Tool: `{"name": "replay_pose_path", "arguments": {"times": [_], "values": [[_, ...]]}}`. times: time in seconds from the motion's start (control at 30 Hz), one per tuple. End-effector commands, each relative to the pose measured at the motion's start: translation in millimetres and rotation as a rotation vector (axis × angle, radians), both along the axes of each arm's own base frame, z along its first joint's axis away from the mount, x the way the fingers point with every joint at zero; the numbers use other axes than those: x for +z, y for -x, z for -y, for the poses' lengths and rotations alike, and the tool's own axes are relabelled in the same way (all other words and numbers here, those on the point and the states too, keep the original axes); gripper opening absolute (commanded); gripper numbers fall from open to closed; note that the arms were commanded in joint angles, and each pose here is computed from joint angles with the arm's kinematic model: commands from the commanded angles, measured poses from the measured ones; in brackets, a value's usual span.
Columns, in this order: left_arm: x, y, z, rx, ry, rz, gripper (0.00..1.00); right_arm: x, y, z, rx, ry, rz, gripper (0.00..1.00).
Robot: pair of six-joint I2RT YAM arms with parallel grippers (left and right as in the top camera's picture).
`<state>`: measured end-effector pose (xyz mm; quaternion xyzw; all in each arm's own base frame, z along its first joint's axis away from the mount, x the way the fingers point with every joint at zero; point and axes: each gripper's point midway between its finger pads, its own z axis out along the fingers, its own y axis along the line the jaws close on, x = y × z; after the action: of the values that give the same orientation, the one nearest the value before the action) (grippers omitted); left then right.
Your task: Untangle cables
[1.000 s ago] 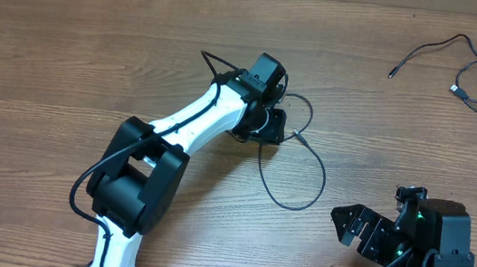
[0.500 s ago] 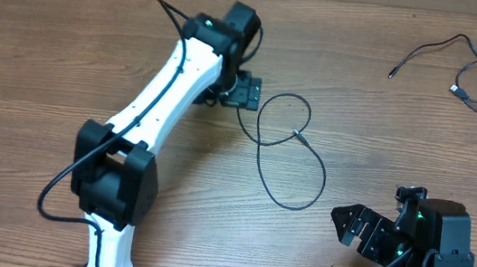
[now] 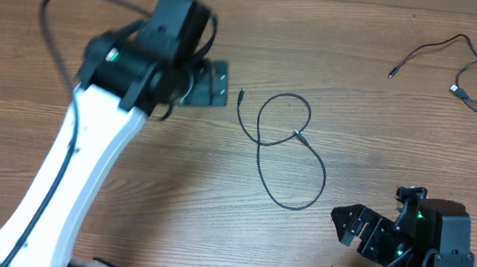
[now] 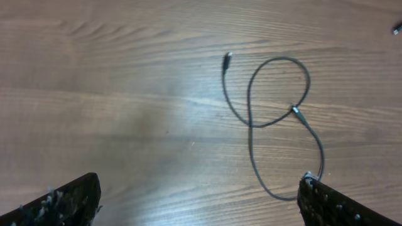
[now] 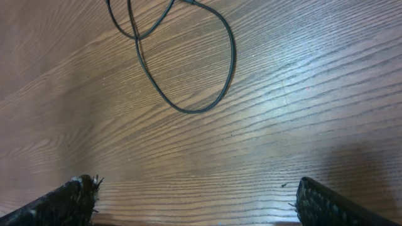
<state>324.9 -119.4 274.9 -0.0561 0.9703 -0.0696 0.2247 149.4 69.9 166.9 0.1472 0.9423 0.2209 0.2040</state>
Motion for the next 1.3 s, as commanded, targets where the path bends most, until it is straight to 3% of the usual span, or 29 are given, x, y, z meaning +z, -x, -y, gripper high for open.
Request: {"name": "replay_pose_path", "arguments": {"times": [0.0,0.23,0.43,0.73,1.0,1.27], "values": [[-37.3,20.2,-20.1,0.155,-0.028,-0.077,0.99,1.7,-0.2,-1.7,0.007,-0.007,0.011,1.00],[-92.0,48.0,-27.0,0.228,0.035,-0.082,1.00,1.9,-0.4,-1.8,0.007,-0.007,0.012,1.00],[-128.9,67.5,-34.9,0.262,0.000,-0.171,0.99,16.9,-21.9,-4.5,0.007,-0.021,0.123,1.00],[-140.1,66.8,-36.5,0.265,-0.014,-0.177,0.99,60.4,-67.4,-21.8,0.025,-0.128,0.345,1.00],[-140.3,66.8,-36.5,0.265,-0.015,-0.177,0.99,8.3,-116.1,-26.8,0.093,-0.038,0.116,1.00],[-140.3,66.8,-36.4,0.265,-0.014,-0.178,1.00,-28.2,-168.3,-62.4,0.446,0.114,0.012,1.00]]}}
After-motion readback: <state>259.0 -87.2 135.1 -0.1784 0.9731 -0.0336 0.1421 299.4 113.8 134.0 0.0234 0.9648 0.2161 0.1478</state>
